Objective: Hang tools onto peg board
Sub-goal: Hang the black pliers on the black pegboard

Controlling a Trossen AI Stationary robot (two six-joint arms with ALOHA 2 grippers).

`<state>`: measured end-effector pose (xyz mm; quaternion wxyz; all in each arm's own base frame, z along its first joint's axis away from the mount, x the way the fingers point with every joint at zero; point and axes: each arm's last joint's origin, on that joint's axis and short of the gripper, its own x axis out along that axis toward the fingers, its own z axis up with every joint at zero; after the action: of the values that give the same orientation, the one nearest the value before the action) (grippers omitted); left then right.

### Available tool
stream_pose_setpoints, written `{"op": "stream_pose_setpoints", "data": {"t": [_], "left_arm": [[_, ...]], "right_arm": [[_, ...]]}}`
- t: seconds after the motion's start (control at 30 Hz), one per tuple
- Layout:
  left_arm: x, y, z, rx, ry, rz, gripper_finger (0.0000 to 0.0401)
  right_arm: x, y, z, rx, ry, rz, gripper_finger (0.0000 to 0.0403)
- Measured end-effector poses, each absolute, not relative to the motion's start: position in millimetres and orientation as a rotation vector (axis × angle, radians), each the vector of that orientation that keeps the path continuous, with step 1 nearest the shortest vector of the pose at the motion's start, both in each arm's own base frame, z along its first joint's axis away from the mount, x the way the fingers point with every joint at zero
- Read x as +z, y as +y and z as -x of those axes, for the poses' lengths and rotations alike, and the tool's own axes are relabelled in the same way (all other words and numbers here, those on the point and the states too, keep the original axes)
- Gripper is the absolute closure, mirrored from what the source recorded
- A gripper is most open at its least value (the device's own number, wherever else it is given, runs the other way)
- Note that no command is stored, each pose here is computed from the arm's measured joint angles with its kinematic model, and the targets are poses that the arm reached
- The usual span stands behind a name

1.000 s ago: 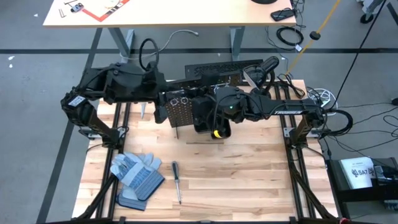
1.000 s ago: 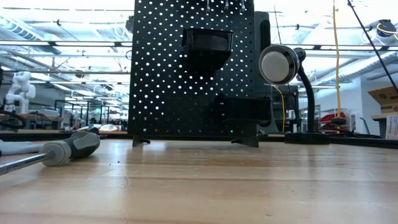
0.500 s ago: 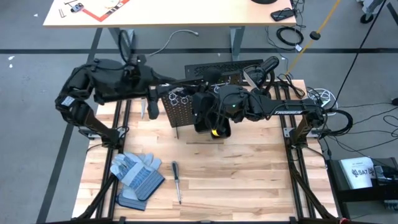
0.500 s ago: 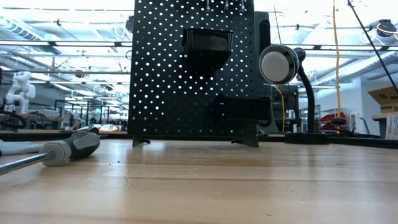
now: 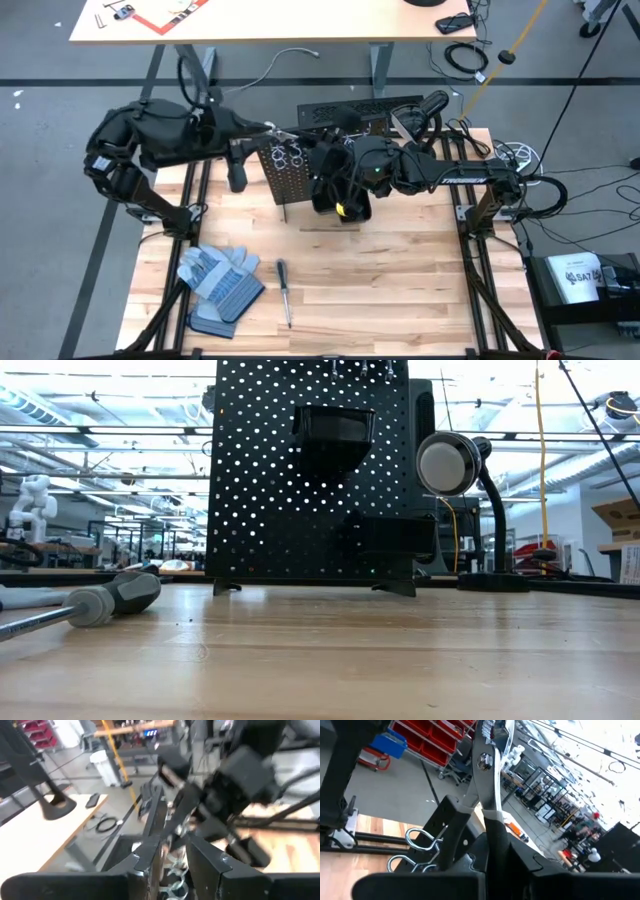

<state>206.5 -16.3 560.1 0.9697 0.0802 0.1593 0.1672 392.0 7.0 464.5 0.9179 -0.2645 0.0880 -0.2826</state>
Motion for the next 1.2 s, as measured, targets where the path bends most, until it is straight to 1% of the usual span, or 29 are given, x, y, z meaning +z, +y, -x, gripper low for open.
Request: {"op": "stream_pose_setpoints", "data": {"t": [0.17, 0.43, 0.53, 0.7, 0.8, 0.93, 1.03, 1.1, 1.2], "left_arm": [[551, -16, -213, 0.400, 0.398, -0.199, 0.0301], [553, -14, -207, 0.439, 0.393, -0.194, 0.0296], [553, -13, -200, 0.438, 0.404, -0.184, 0.0275], [547, -11, -196, 0.464, 0.464, -0.164, 0.0223], [547, -12, -196, 0.460, 0.464, -0.162, 0.0204], [550, -13, -205, 0.442, 0.420, -0.183, 0.0200], [554, -15, -211, 0.382, 0.378, -0.191, 0.0203], [554, -16, -215, 0.370, 0.371, -0.196, 0.0207], [548, -14, -223, 0.376, 0.416, -0.215, 0.0219]], "right_arm": [[464, 7, -392, -0.597, 0.174, 0.505, 0.0376], [464, 8, -392, -0.598, 0.169, 0.494, 0.0376], [465, 8, -392, -0.598, 0.168, 0.492, 0.0376], [464, 9, -392, -0.592, 0.175, 0.507, 0.0376], [464, 9, -392, -0.589, 0.175, 0.513, 0.0376], [464, 10, -392, -0.584, 0.179, 0.529, 0.0376], [464, 10, -392, -0.581, 0.178, 0.529, 0.0376], [465, 11, -391, -0.579, 0.176, 0.529, 0.0376], [464, 13, -391, -0.575, 0.180, 0.531, 0.0376]]}}
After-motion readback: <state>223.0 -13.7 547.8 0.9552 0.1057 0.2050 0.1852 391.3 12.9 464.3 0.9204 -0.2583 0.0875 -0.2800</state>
